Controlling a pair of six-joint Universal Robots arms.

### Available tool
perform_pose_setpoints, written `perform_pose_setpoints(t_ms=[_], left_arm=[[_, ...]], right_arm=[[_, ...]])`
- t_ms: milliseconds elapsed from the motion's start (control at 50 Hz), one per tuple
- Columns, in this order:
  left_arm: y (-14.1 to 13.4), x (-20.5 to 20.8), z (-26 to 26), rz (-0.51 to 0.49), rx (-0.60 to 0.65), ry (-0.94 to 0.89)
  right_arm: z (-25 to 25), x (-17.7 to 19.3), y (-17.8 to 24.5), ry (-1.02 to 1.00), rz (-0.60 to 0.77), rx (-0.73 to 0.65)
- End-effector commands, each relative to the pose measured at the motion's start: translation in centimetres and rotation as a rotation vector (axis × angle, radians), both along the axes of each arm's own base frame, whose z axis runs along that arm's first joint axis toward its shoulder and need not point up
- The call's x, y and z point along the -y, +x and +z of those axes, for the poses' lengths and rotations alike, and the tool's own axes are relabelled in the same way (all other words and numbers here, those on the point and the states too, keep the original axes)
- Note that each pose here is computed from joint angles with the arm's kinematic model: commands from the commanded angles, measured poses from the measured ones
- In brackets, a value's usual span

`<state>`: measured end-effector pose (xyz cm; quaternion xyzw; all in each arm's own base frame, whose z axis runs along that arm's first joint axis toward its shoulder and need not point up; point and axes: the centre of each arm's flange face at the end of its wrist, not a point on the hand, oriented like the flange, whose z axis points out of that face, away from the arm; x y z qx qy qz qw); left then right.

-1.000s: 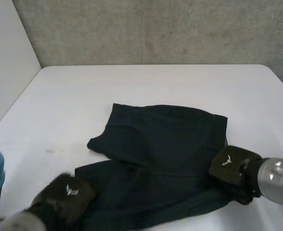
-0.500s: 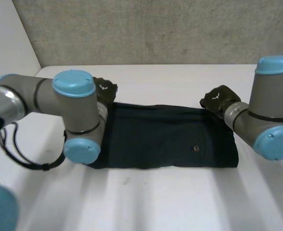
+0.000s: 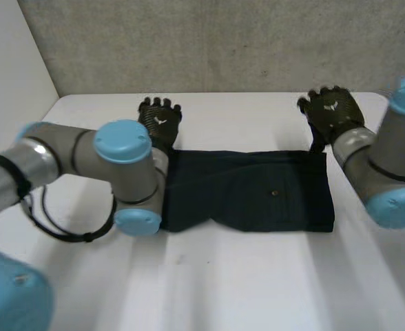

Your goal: Fold the shorts.

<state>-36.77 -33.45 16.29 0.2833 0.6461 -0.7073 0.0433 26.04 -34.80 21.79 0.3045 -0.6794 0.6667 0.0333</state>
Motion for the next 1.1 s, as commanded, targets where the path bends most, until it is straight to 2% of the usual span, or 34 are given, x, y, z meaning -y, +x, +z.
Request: perform_pose_setpoints(t_ms=[20,120,220,360,460,540,600,680,780,820,840,900,920,980,1000,1100], left_arm=[[5.0,-4.1,1.6,0.037,-0.048,0.131],[6.2,-6.3,1.6,0.014,-0.094,0.194],[6.9,-8.0,1.4,-0.023,-0.096,0.226],[7.2,-8.4,0.7,-0.021,-0.085,0.248],[7.3,-8.4,0.7,-0.016,-0.082,0.249],[7.5,-8.5,1.3,-0.011,-0.088,0.238],[7.8,-8.9,1.9,-0.012,-0.093,0.232],[8.3,-9.3,3.0,-0.008,-0.106,0.212],[9.4,-9.4,4.0,0.011,-0.121,0.19],[9.5,-9.4,4.2,0.013,-0.123,0.186],[9.6,-9.4,4.3,0.015,-0.126,0.185],[9.6,-9.4,4.2,0.017,-0.122,0.189],[9.7,-9.5,4.2,0.017,-0.124,0.189],[9.7,-9.5,4.2,0.02,-0.124,0.187],[9.7,-9.5,4.2,0.021,-0.124,0.187],[9.7,-9.4,4.3,0.023,-0.126,0.185]], right_arm=[[-4.2,-4.9,-3.3,0.429,0.021,0.078],[-6.6,-6.0,-4.1,0.468,0.02,0.08],[-8.1,-5.3,-4.3,0.393,0.013,0.092],[-10.0,-4.2,-4.2,0.352,0.021,0.055],[-9.7,-3.8,-4.8,0.323,0.0,0.006],[-8.8,-3.0,-6.3,0.285,-0.075,-0.033],[-6.5,-2.7,-7.2,0.218,-0.097,-0.089],[-4.7,-2.7,-7.8,0.16,-0.069,-0.289],[-2.9,-2.0,-7.0,0.047,-0.023,-0.47],[-2.3,-2.4,-5.6,0.005,0.016,-0.498],[-1.4,-3.2,-3.0,-0.056,0.085,-0.506],[-0.8,-4.5,0.2,-0.109,0.181,-0.496],[-1.0,-5.6,2.5,-0.131,0.248,-0.491],[-1.4,-7.5,5.3,-0.162,0.352,-0.49],[-1.6,-9.2,7.3,-0.183,0.438,-0.485],[-3.9,-14.7,11.6,-0.195,0.732,-0.454]])
